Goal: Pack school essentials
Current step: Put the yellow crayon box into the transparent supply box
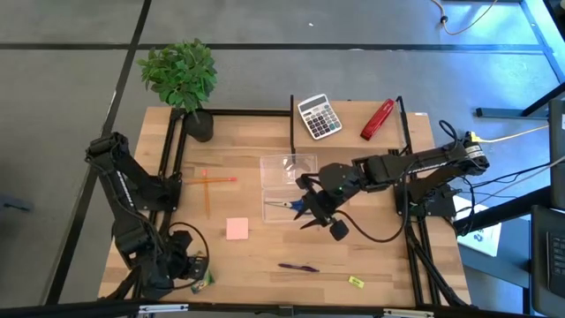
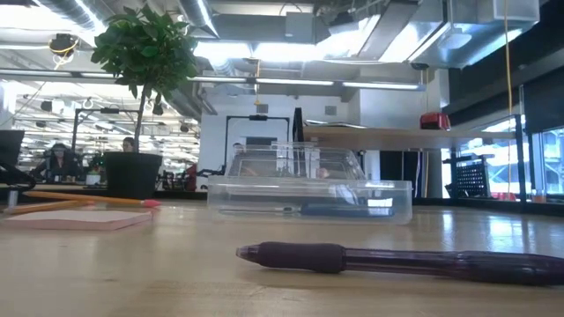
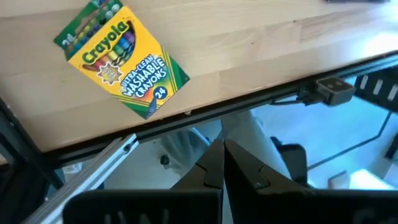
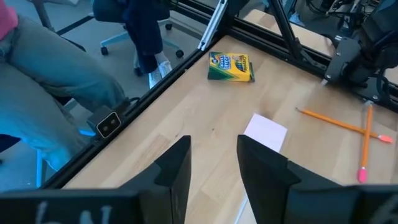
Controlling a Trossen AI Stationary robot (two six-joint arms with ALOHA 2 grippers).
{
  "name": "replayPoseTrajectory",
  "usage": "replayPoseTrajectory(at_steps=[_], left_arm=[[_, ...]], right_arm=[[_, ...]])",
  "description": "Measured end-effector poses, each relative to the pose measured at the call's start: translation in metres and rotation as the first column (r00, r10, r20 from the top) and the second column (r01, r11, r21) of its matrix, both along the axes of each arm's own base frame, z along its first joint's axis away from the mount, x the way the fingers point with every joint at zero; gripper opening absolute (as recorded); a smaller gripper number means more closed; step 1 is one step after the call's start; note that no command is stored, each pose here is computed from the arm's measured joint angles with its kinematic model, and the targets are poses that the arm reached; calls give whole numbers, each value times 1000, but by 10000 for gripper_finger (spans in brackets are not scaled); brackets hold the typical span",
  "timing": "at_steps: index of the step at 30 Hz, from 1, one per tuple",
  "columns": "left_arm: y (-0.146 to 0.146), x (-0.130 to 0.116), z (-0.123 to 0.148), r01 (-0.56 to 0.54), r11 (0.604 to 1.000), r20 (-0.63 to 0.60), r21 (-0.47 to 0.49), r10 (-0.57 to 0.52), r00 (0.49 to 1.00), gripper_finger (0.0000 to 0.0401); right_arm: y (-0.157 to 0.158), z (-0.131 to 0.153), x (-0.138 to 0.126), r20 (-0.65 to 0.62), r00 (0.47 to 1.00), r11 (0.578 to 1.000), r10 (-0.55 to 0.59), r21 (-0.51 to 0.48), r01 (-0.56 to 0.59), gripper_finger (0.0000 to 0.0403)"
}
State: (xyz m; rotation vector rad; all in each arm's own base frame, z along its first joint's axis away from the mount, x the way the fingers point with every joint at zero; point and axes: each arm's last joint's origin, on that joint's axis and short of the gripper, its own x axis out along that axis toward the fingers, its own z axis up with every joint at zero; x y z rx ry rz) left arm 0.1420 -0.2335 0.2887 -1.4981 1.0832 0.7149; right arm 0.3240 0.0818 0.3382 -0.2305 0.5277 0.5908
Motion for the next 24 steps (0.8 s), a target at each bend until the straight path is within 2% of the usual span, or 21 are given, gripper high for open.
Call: replayPoseTrajectory(at_steps=[5, 16, 24], left_arm=[[1, -2, -2, -20, 1000, -36, 5, 20, 999, 0], [-11, 0, -21, 1, 1000, -225, -9, -3, 974, 0], [-16, 7, -20, -42, 998, -151, -50, 34, 988, 0]], right_arm=[[0, 0, 0, 0, 1000, 1000, 0, 0, 0, 133], [0, 0, 0, 0, 1000, 1000, 0, 0, 0, 133], [0, 0, 0, -1, 1000, 1000, -1, 0, 1, 133]])
